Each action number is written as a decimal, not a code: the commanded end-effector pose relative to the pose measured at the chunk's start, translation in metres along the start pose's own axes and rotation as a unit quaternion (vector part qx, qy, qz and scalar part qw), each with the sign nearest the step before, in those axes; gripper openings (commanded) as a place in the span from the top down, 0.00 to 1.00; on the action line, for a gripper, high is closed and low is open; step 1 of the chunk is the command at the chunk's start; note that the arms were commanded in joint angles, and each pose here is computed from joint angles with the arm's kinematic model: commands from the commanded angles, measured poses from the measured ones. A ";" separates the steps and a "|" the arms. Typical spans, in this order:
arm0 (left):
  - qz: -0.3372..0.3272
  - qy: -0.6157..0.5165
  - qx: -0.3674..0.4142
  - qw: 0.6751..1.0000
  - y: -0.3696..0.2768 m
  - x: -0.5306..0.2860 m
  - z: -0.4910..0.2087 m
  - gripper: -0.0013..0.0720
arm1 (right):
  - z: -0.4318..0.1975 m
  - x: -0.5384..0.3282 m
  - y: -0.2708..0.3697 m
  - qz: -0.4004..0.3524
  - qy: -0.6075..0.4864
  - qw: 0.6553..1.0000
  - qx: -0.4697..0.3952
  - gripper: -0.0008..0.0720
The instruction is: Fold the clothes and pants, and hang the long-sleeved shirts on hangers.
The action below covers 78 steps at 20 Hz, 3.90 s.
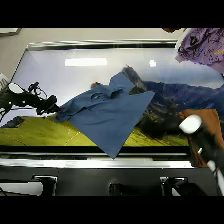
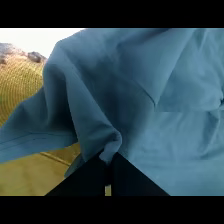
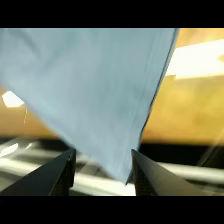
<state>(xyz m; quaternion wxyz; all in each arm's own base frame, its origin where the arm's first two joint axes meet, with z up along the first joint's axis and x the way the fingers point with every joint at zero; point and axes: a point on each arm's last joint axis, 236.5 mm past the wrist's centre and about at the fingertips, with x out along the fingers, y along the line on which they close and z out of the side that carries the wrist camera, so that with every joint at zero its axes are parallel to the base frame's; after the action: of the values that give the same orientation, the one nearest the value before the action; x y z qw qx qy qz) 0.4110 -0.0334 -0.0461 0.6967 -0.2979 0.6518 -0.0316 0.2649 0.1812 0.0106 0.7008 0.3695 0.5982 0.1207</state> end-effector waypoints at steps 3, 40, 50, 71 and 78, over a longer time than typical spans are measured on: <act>0.000 0.002 0.006 1.000 -0.004 0.003 -0.002 0.96 | -0.093 0.081 -0.018 0.005 0.025 0.999 0.040 0.40; -0.075 -0.645 0.193 0.736 -0.180 -0.540 -0.141 0.96 | -0.033 -0.454 0.282 0.132 -0.500 0.746 -0.420 0.95; 0.005 -0.564 0.147 0.813 -0.139 -0.455 -0.040 0.96 | 0.104 -0.306 0.215 0.001 -0.316 0.899 -0.304 0.95; 0.048 -0.175 0.055 0.982 -0.006 -0.082 0.143 0.32 | 0.258 0.041 0.033 -0.070 0.000 0.991 -0.110 0.40; 0.032 -0.120 -0.027 0.992 0.083 -0.149 0.043 0.34 | 0.171 -0.053 -0.057 -0.056 0.122 0.986 -0.102 0.36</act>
<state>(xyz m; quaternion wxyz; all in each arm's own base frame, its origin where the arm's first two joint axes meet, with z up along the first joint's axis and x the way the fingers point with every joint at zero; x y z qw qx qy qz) 0.4519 0.1053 0.0476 0.7881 -0.2499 0.5612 0.0385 0.4525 0.0576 0.0192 0.7063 0.2167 0.6571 0.1497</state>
